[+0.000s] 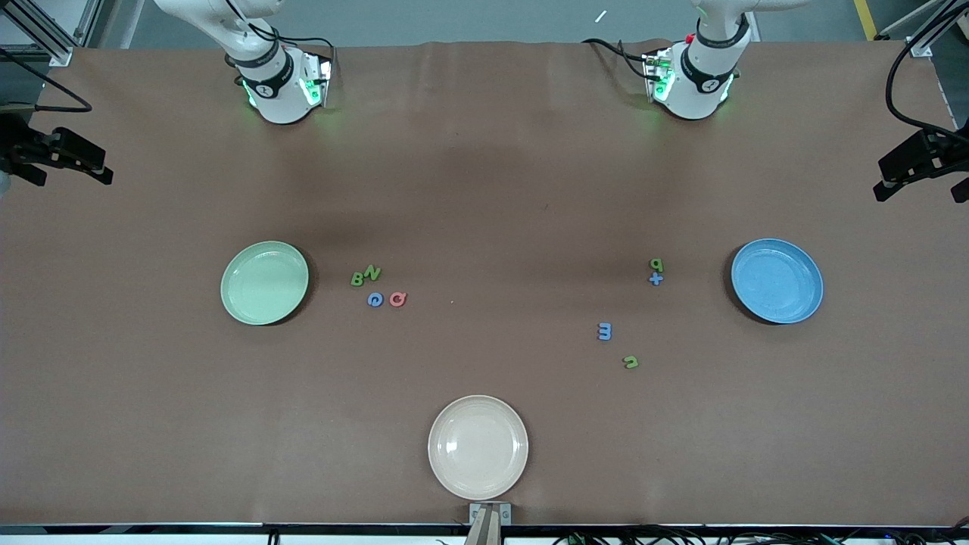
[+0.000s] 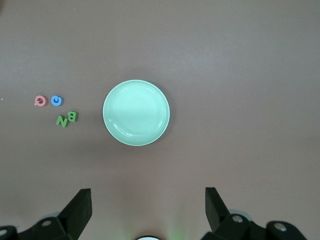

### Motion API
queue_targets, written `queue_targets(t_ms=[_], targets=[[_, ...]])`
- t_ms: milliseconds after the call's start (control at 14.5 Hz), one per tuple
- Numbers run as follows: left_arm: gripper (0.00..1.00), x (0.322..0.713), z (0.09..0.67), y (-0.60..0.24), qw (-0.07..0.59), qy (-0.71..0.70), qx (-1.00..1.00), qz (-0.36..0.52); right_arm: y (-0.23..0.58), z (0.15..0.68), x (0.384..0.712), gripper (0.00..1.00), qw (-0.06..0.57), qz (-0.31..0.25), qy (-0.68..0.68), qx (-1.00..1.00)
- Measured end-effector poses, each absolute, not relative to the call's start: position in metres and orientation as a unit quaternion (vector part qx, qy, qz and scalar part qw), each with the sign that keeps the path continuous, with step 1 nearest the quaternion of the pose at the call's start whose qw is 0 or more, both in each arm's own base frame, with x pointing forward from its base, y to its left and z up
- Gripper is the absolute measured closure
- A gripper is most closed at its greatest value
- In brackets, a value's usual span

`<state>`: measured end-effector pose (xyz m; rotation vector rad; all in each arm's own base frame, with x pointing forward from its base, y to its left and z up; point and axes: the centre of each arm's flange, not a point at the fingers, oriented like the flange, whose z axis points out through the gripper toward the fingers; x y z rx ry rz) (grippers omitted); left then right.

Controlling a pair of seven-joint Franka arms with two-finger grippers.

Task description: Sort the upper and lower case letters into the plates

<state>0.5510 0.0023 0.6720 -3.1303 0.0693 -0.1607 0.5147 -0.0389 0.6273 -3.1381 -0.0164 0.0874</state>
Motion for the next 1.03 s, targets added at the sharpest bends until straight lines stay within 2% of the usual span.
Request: queue_targets(t_ms=[481,756,1031], targets=[[0.0,0.551,0.672,0.002,0.002,0.022,-0.998,-0.051,-0.039,0.627,0.515,0.0,0.001,0.028,-0.005,-1.0],[0.0,0.551,0.667,0.003,-0.035,0.014,-0.998,-0.047,-0.039,0.627,0.515,0.0,0.001,0.028,-0.005,-1.0],[0.0,0.561,0.614,-0.02,-0.041,0.03,-0.999,0.004,-0.04,0.627,0.515,0.0,0.003,0.028,-0.004,-1.0]])
